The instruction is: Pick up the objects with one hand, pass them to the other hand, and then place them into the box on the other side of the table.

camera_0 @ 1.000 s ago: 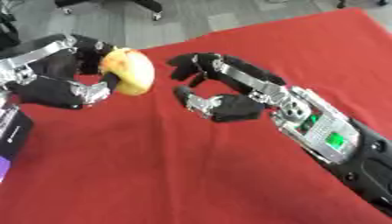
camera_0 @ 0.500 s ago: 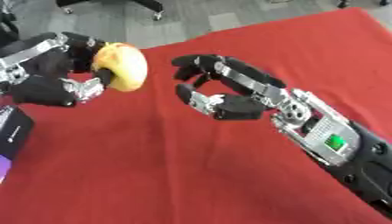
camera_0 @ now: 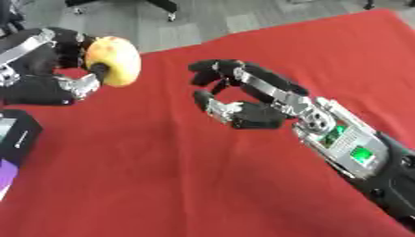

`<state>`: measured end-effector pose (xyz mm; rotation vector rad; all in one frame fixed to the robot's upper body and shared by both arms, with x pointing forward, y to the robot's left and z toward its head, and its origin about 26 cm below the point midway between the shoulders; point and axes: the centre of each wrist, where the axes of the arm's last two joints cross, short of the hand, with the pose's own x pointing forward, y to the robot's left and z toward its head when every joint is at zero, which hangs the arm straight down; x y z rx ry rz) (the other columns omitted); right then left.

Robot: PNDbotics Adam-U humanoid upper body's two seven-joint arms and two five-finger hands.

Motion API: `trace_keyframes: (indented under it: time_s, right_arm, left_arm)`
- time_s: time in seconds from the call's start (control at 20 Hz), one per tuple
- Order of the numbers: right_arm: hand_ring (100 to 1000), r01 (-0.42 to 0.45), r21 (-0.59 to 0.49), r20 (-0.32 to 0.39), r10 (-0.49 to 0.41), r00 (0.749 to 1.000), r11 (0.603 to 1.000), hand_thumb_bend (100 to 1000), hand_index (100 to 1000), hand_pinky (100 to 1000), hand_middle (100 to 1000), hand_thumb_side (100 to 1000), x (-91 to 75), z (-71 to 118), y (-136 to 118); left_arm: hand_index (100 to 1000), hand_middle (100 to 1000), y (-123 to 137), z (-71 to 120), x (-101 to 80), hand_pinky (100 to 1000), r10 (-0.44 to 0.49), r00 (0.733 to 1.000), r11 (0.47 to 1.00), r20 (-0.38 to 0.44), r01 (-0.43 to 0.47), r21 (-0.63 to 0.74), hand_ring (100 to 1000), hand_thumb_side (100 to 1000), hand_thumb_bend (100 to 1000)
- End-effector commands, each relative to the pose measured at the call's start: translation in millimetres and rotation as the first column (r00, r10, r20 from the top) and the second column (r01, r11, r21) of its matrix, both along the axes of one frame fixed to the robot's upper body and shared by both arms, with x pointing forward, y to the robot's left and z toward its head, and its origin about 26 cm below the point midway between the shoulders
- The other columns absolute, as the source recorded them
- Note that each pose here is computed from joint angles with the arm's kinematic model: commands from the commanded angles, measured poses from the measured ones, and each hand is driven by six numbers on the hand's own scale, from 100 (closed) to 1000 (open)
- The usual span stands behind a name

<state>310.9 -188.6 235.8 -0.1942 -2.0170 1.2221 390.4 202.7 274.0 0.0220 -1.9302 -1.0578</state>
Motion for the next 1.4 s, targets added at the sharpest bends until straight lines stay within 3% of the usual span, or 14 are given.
trace_keyframes:
  time_s: [0.05, 0.3, 0.6, 1.05, 1.1, 1.4]
  right_arm:
    - [824, 0.01, -0.006, 0.04, -0.01, 0.999, 1.0, 143, 919, 756, 763, 749, -4.4, 10.1, -4.3]
    - [824, 0.016, -0.003, 0.042, -0.016, 0.999, 1.0, 133, 917, 756, 763, 729, -7.4, 10.8, -6.2]
    - [824, 0.022, 0.001, 0.048, -0.022, 0.999, 1.0, 131, 915, 757, 761, 702, -10.5, 9.3, -9.8]
    - [819, 0.04, 0.034, 0.07, -0.043, 0.997, 0.999, 128, 909, 753, 753, 665, -10.0, 8.9, -17.2]
    - [819, 0.041, 0.04, 0.072, -0.044, 0.996, 0.998, 120, 909, 753, 752, 675, -10.0, 9.2, -17.7]
    - [817, 0.048, 0.076, 0.083, -0.054, 0.995, 0.996, 124, 908, 749, 751, 653, -9.6, 10.3, -19.6]
  left_arm:
    - [568, 487, 26.6, 16.7, -3.5, 688, 0.113, 0.992, 0.994, 0.061, -0.113, -0.004, 596, 148, 100]
    - [568, 488, 61.9, 14.7, -1.4, 691, 0.25, 0.968, 0.968, 0.034, -0.251, 0.007, 600, 142, 100]
    - [570, 491, 105.1, 8.7, 3.4, 691, 0.42, 0.908, 0.908, 0.006, -0.42, 0.016, 605, 139, 100]
    - [575, 500, 165.5, -14.9, 1.5, 695, 0.611, 0.791, 0.791, -0.041, -0.609, 0.051, 613, 133, 100]
    - [576, 503, 171.7, -19.2, 0.7, 696, 0.63, 0.775, 0.777, -0.049, -0.627, 0.056, 614, 100, 100]
    - [580, 505, 200.9, -37.4, -5.6, 698, 0.718, 0.692, 0.696, -0.069, -0.715, 0.065, 618, 129, 100]
